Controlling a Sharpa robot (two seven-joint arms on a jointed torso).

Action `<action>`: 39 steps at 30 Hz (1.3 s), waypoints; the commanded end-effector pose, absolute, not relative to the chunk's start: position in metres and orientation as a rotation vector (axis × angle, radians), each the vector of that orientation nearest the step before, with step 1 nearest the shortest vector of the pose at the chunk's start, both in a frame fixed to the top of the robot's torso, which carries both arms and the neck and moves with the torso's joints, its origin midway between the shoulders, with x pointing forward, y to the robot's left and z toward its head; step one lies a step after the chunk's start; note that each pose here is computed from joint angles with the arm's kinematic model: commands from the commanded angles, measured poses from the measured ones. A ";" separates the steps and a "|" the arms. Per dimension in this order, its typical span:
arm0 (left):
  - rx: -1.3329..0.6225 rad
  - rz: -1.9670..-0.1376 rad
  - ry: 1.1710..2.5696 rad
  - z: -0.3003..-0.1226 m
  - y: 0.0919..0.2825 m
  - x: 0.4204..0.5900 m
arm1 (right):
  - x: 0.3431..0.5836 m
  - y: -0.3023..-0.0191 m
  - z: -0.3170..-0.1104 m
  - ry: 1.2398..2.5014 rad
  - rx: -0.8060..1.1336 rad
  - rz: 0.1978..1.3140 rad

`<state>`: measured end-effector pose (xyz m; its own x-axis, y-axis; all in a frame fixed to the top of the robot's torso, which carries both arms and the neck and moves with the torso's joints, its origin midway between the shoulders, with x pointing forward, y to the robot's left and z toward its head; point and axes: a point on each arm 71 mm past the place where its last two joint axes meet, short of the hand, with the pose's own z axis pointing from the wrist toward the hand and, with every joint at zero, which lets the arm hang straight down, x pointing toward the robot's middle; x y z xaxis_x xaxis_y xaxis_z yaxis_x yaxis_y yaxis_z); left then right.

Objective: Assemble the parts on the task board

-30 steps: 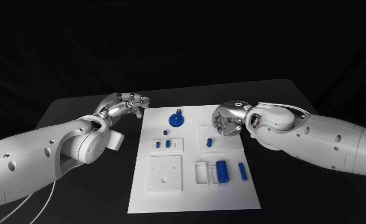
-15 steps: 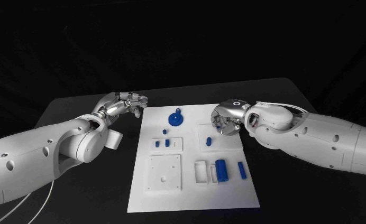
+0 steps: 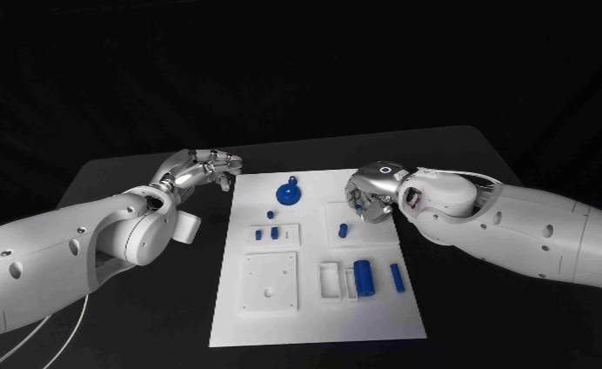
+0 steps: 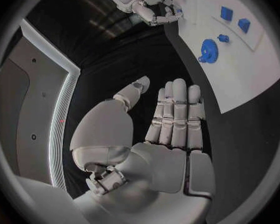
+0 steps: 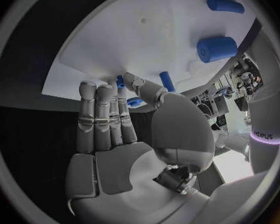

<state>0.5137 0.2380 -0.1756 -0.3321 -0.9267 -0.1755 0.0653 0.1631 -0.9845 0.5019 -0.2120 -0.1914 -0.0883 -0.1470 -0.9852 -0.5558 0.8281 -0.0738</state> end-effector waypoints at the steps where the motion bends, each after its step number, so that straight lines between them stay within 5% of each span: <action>1: -0.865 -1.350 1.501 -0.175 0.236 0.514 | 0.501 -0.211 -0.195 1.642 -0.581 0.342; 13: -0.865 -1.345 1.498 -0.175 0.237 0.516 | 0.499 -0.207 -0.190 1.629 -0.572 0.365; 28: -0.870 -1.325 1.483 -0.175 0.241 0.518 | 0.504 -0.206 -0.161 1.657 -0.495 0.431; 39: -0.866 -1.328 1.476 -0.174 0.239 0.518 | 0.493 -0.174 -0.145 1.594 -0.370 0.683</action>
